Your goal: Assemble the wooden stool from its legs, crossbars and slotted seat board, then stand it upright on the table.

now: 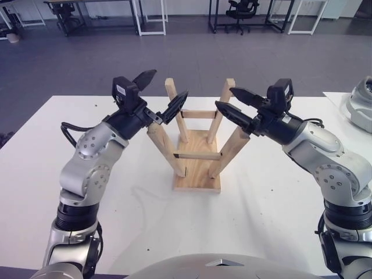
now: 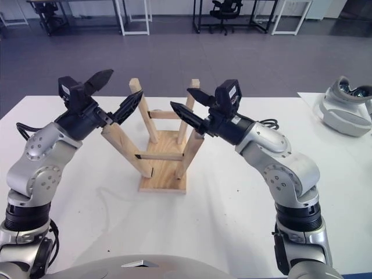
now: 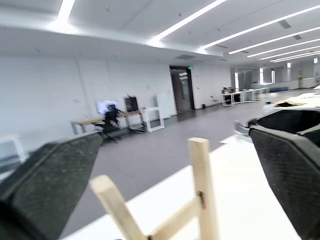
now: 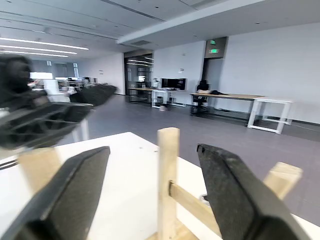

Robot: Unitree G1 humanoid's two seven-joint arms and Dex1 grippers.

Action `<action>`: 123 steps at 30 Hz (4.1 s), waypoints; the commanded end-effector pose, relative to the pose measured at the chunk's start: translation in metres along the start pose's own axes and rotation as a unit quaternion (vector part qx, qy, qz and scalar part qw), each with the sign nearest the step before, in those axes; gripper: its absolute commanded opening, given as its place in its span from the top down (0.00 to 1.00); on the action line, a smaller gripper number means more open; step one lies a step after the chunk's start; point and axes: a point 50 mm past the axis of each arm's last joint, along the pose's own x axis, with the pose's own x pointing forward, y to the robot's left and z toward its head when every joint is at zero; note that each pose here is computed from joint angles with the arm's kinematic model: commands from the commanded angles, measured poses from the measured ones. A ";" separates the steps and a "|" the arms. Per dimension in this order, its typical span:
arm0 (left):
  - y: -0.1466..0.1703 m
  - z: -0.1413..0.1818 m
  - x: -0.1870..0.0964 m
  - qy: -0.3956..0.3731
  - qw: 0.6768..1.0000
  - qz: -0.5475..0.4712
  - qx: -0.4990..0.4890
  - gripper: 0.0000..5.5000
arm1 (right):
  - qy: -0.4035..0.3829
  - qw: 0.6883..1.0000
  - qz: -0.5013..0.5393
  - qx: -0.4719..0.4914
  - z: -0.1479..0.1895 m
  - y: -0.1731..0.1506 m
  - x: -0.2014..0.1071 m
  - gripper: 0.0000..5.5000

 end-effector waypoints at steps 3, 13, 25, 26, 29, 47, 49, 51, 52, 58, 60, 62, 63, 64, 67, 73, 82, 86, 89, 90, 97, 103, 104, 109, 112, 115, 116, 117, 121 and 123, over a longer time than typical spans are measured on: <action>0.005 -0.041 0.008 0.085 0.995 0.012 -0.044 0.02 | 0.058 0.997 0.002 0.049 -0.030 0.005 0.004 0.41; 0.040 0.096 0.020 -0.103 0.994 -0.021 -0.011 0.02 | -0.185 0.983 -0.018 -0.006 0.083 -0.023 -0.011 0.41; -0.018 -0.078 -0.027 0.167 0.980 -0.011 -0.106 0.02 | 0.132 0.989 -0.035 0.054 -0.058 -0.010 -0.017 0.41; -0.018 -0.075 -0.022 0.164 0.983 -0.018 -0.083 0.02 | 0.109 0.992 -0.039 0.052 -0.049 -0.014 -0.015 0.41; -0.013 -0.067 -0.014 0.148 0.987 -0.030 -0.055 0.02 | 0.054 0.996 -0.049 0.044 -0.028 -0.019 -0.011 0.41; 0.110 0.005 -0.085 0.069 0.986 0.150 -0.006 0.02 | 0.035 0.980 0.195 0.010 -0.018 0.033 0.000 0.41; 0.111 -0.012 -0.110 0.131 0.980 0.146 0.011 0.02 | 0.024 0.974 0.224 -0.001 -0.012 0.053 0.003 0.41; 0.105 -0.021 -0.127 0.181 0.976 0.119 0.021 0.02 | -0.005 0.989 0.143 -0.042 0.009 0.029 0.007 0.41; 0.100 -0.026 -0.132 0.212 0.972 0.095 0.030 0.02 | -0.029 0.993 0.087 -0.072 0.029 0.010 0.005 0.41; 0.047 -0.059 -0.161 0.409 0.902 -0.135 0.039 0.02 | -0.034 0.980 -0.127 -0.150 0.080 -0.096 -0.023 0.41; 0.034 -0.066 -0.165 0.440 0.879 -0.179 0.036 0.02 | 0.066 0.976 -0.159 -0.131 0.030 -0.128 -0.024 0.41; 0.024 -0.075 -0.161 0.451 0.870 -0.198 0.037 0.02 | 0.178 0.966 -0.141 -0.121 -0.043 -0.139 -0.023 0.41; 0.019 -0.082 -0.157 0.449 0.870 -0.203 0.031 0.02 | 0.229 0.958 -0.134 -0.114 -0.083 -0.138 -0.026 0.41; 0.012 -0.090 -0.154 0.452 0.866 -0.211 0.030 0.02 | 0.272 0.947 -0.119 -0.120 -0.118 -0.131 -0.027 0.41; -0.001 -0.111 -0.147 0.464 0.857 -0.222 0.031 0.02 | 0.306 0.944 -0.065 -0.106 -0.175 -0.103 -0.016 0.41; 0.023 -0.136 -0.113 0.433 0.888 -0.130 0.084 0.02 | 0.323 0.938 0.069 -0.103 -0.204 -0.074 -0.045 0.41; 0.027 -0.134 -0.143 0.419 0.901 -0.031 0.110 0.02 | 0.264 0.959 0.014 -0.101 -0.167 -0.063 -0.091 0.41; 0.010 -0.119 -0.152 0.432 0.891 -0.092 0.103 0.02 | 0.301 0.946 -0.009 -0.119 -0.166 -0.056 -0.104 0.41; 0.003 -0.122 -0.143 0.427 0.894 -0.095 0.100 0.02 | 0.305 0.944 -0.012 -0.127 -0.166 -0.053 -0.097 0.41; 0.003 -0.122 -0.141 0.426 0.894 -0.091 0.101 0.02 | 0.309 0.941 -0.019 -0.133 -0.166 -0.055 -0.096 0.41; -0.014 -0.120 -0.152 0.454 0.879 -0.114 0.086 0.02 | 0.327 0.934 -0.028 -0.141 -0.164 -0.063 -0.102 0.41; -0.018 -0.117 -0.148 0.435 0.896 -0.069 0.054 0.02 | 0.277 0.956 0.061 -0.077 -0.164 -0.019 -0.081 0.41; -0.023 -0.119 -0.146 0.426 0.902 -0.061 0.037 0.02 | 0.273 0.957 0.067 -0.072 -0.162 -0.015 -0.079 0.41; -0.043 -0.125 -0.142 0.413 0.909 -0.059 -0.006 0.02 | 0.272 0.957 0.067 -0.077 -0.155 -0.011 -0.079 0.41; -0.023 -0.126 -0.155 0.436 0.899 -0.027 0.020 0.02 | 0.274 0.956 0.073 -0.073 -0.150 -0.010 -0.088 0.41; -0.004 -0.125 -0.167 0.456 0.889 -0.008 0.049 0.02 | 0.294 0.952 0.039 -0.082 -0.150 -0.020 -0.103 0.41; -0.001 -0.125 -0.169 0.459 0.887 -0.004 0.055 0.02 | 0.301 0.950 0.019 -0.086 -0.151 -0.026 -0.107 0.41; 0.001 -0.125 -0.170 0.459 0.887 -0.002 0.058 0.02 | 0.306 0.948 -0.002 -0.090 -0.153 -0.032 -0.109 0.41; -0.002 -0.127 -0.165 0.451 0.891 -0.013 0.053 0.02 | 0.307 0.947 -0.010 -0.089 -0.162 -0.025 -0.105 0.41; -0.007 -0.128 -0.162 0.447 0.893 -0.022 0.046 0.02 | 0.302 0.950 -0.005 -0.083 -0.165 -0.017 -0.100 0.41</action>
